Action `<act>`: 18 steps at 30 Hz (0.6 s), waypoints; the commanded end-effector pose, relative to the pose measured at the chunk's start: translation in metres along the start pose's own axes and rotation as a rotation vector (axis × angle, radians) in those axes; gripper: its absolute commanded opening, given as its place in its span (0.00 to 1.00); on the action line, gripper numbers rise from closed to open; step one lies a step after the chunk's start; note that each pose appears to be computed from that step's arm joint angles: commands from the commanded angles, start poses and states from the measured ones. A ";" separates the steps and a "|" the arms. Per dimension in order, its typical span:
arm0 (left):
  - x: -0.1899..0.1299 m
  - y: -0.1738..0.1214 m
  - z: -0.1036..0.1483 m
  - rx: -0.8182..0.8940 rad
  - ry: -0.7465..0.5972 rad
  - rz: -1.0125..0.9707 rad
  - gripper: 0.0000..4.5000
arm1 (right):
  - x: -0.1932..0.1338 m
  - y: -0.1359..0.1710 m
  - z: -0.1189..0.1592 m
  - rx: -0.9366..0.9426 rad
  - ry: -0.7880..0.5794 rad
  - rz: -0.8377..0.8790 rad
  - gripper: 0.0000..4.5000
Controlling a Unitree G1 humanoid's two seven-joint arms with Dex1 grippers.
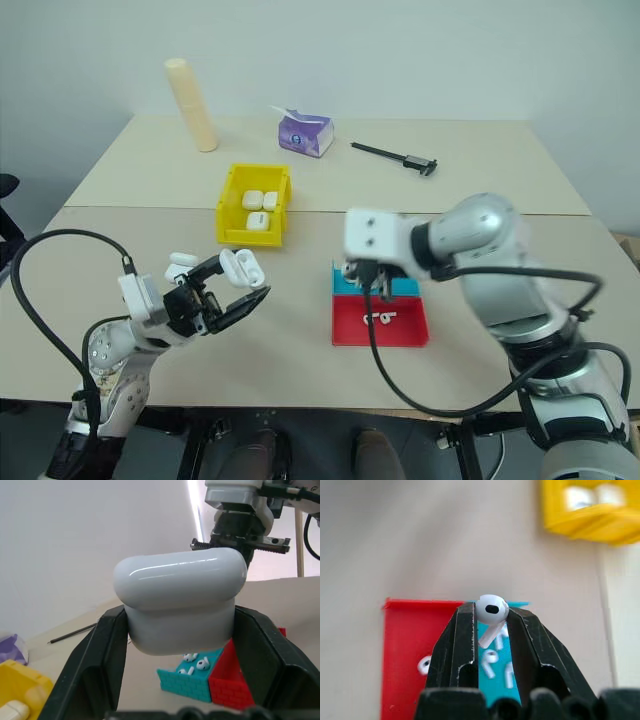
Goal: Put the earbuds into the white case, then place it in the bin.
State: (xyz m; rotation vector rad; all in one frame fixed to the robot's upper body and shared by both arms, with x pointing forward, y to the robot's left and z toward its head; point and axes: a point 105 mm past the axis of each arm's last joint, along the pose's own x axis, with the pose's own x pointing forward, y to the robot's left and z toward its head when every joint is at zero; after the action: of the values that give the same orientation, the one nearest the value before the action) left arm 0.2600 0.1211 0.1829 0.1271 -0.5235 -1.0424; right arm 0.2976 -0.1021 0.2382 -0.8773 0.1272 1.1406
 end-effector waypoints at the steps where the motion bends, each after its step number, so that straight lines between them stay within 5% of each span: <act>1: 0.022 -0.008 0.022 -0.043 -0.084 -0.108 0.64 | -0.034 -0.023 0.028 -0.008 -0.279 -0.173 0.20; 6: 0.036 -0.019 0.041 -0.121 -0.141 -0.252 0.64 | -0.063 -0.017 0.067 -0.070 -0.704 -0.241 0.20; 10: 0.037 -0.029 0.047 -0.141 -0.143 -0.348 0.64 | -0.065 0.002 0.078 -0.056 -0.919 -0.159 0.20; 18: 0.039 -0.033 0.051 -0.114 -0.179 -0.399 0.64 | -0.045 0.031 0.082 -0.084 -1.067 -0.012 0.20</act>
State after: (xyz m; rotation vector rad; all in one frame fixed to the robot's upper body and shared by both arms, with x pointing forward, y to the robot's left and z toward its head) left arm 0.2319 0.0808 0.2194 0.0159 -0.5533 -1.4567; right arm 0.2339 -0.0794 0.2940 -0.2364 -0.7319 1.4348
